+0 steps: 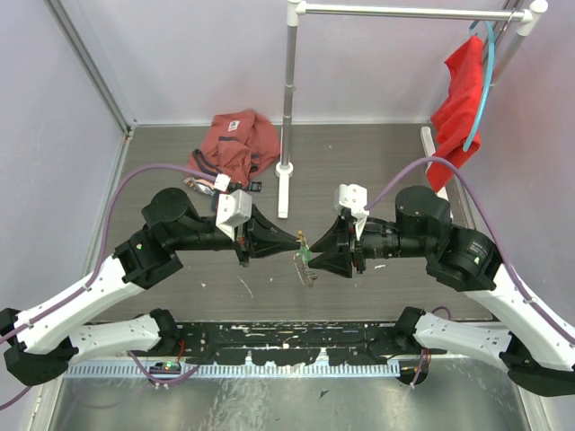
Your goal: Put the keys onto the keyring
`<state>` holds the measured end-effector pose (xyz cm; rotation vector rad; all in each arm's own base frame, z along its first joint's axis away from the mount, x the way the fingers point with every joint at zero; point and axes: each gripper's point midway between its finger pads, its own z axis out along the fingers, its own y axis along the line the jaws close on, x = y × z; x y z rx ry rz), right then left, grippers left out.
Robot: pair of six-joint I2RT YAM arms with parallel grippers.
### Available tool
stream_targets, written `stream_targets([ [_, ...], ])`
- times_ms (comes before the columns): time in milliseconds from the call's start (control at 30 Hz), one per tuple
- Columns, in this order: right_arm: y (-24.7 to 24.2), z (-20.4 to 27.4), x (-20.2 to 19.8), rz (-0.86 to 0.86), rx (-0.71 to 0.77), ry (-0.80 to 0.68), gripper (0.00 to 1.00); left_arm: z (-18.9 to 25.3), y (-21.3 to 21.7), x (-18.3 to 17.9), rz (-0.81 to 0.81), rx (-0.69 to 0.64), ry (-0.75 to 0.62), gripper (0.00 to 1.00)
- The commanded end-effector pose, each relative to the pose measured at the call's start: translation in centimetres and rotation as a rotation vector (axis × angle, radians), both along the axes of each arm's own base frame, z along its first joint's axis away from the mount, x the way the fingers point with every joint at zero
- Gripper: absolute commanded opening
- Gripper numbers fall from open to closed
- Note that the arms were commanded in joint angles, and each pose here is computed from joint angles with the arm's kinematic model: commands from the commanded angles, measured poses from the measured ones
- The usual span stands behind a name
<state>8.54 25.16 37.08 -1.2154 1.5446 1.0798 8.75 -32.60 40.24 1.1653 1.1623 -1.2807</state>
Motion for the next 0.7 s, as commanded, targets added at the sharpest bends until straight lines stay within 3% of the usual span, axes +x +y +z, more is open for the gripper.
stream_targets([
  [0,0.75,1.51,-0.05,0.022,0.066,-0.021,0.38,1.58,-0.01,0.05,0.005,-0.058,-0.036,0.0],
  [667,1.4,1.62,0.87,-0.004,0.079,-0.025,0.38,1.62,-0.28,-0.36,-0.025,-0.061,-0.024,0.0],
])
